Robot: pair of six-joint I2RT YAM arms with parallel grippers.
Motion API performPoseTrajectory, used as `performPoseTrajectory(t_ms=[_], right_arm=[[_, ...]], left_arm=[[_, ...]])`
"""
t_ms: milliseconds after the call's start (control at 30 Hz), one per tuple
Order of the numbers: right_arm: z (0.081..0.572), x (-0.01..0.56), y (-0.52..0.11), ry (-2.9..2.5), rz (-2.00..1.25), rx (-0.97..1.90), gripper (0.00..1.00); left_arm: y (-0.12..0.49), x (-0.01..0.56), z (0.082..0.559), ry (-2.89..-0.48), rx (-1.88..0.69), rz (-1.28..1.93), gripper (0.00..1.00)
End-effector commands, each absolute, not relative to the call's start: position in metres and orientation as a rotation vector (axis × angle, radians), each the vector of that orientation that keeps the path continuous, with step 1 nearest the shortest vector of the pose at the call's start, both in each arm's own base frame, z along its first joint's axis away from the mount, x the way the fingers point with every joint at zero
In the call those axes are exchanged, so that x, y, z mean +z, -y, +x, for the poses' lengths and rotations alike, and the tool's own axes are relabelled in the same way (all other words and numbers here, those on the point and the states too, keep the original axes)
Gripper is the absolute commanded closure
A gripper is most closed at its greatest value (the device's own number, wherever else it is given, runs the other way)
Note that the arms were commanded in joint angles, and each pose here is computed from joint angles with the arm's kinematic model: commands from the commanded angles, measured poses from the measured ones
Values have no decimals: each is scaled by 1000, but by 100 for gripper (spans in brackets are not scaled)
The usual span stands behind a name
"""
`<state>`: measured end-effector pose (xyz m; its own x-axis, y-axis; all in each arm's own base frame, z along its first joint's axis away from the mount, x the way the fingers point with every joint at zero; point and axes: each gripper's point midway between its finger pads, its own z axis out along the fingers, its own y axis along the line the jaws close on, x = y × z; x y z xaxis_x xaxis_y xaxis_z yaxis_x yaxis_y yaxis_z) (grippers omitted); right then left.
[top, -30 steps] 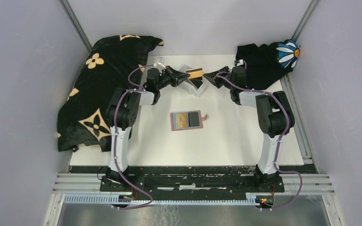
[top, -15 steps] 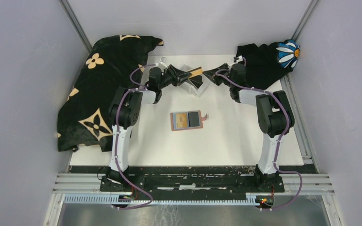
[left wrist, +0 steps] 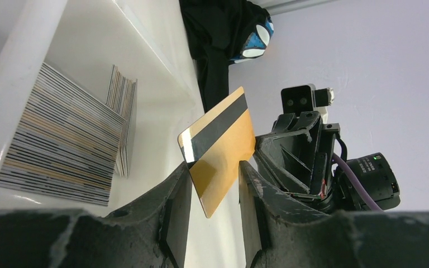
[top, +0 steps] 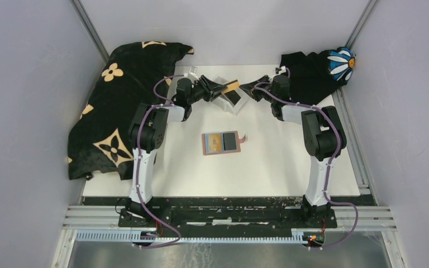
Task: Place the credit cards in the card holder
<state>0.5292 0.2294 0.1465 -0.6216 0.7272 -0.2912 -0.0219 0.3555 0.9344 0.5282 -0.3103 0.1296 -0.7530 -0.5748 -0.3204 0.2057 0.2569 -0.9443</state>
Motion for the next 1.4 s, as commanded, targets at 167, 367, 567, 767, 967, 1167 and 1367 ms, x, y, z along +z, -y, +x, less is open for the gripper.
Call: performPoseTrajectory(t_ms=[167,367,567,767,967,1167,1367], right_arm=[[537,171,-232,-1826,548,1374,99],[534,169,-232,-1832,550,1375,99],[530,163,-232,-1846,557,1375,99],[524,159,-230,-1892,524,1328,82],[508,159,-225,-1944,469,1236,68],[474,173,-227,-1967,362,1203,57],[432,191,-219,-1974,179,1120,55]], left_arm=[[307,140,535,-1829,-1523,-281,62],[304,148,532,-1783,-1535,-290,77],[302,159,524,-1734,-1563,-278,90],[290,184,514,-1662,-1513,-269,97],[269,197,493,-1632,-1384,-292,97],[264,203,454,-1668,-1329,-220,97],[275,190,401,-1770,-1382,-79,97]])
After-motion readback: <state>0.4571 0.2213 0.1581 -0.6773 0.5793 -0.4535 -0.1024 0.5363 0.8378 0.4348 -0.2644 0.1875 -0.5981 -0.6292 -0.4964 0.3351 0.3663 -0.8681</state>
